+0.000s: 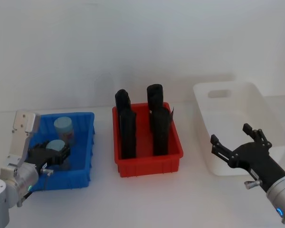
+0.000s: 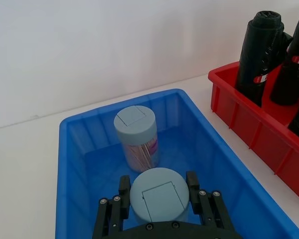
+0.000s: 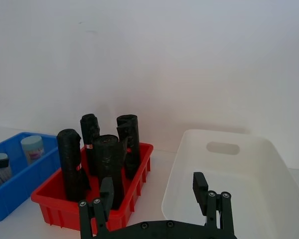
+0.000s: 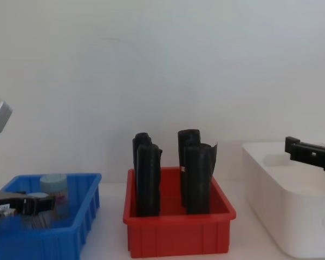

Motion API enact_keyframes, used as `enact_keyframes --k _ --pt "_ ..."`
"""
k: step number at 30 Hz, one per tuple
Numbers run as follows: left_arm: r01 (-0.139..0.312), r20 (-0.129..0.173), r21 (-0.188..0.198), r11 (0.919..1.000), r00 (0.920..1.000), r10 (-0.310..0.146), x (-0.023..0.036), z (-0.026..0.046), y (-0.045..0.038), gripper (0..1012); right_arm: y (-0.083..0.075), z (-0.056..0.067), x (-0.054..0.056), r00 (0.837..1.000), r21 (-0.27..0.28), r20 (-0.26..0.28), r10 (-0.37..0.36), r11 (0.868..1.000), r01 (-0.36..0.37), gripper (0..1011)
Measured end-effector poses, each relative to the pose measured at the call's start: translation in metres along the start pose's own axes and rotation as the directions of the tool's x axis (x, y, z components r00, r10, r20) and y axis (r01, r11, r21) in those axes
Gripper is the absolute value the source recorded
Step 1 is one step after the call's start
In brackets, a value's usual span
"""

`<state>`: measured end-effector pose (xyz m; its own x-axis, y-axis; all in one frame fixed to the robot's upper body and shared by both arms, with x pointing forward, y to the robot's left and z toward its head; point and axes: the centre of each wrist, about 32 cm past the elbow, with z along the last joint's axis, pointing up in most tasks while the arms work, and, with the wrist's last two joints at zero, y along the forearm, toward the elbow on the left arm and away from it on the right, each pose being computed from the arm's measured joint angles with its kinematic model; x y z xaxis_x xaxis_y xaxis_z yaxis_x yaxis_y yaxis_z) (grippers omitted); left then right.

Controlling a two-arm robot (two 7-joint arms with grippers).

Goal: Pick the cotton swabs from the blue box and place them into the white box.

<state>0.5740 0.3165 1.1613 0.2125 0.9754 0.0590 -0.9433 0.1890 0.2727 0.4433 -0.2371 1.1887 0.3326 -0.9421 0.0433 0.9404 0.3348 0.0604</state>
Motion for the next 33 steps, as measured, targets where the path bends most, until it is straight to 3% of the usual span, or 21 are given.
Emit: enact_keyframes --k 2,10,16,26,27,32,33 --pt "0.002 -0.002 0.0 1.0 1.0 -0.002 0.0008 -0.0002 -0.0004 672 0.0 0.0 0.0 1.0 0.0 0.0 0.0 1.0 0.0 1001" --pt "0.003 -0.001 -0.006 1.0 1.0 -0.003 0.0026 0.0017 0.0005 670 0.0 0.0 0.0 1.0 0.0 0.0 0.0 1.0 0.0 1001" --pt "0.006 0.024 -0.021 0.9998 0.9997 -0.005 0.0024 0.0117 0.0051 670 0.0 0.0 0.0 1.0 0.0 0.0 0.0 1.0 0.0 1001" --pt "0.053 0.09 -0.043 0.9977 0.9948 -0.049 -0.0026 0.0453 0.0177 670 0.0 0.0 0.0 1.0 0.0 0.0 0.0 1.0 0.0 1001" --pt "0.068 0.103 -0.044 0.9967 0.9926 -0.063 -0.004 0.0519 0.0201 670 0.0 0.0 0.0 1.0 0.0 0.0 0.0 1.0 0.0 1001" --pt "0.112 0.138 -0.041 0.9928 0.9848 -0.106 -0.008 0.0686 0.0261 670 0.0 0.0 0.0 1.0 0.0 0.0 0.0 1.0 0.0 1001" --pt "0.128 0.15 -0.043 0.9908 0.9813 -0.121 -0.0096 0.0751 0.0283 670 0.0 0.0 0.0 1.0 0.0 0.0 0.0 1.0 0.0 1001"
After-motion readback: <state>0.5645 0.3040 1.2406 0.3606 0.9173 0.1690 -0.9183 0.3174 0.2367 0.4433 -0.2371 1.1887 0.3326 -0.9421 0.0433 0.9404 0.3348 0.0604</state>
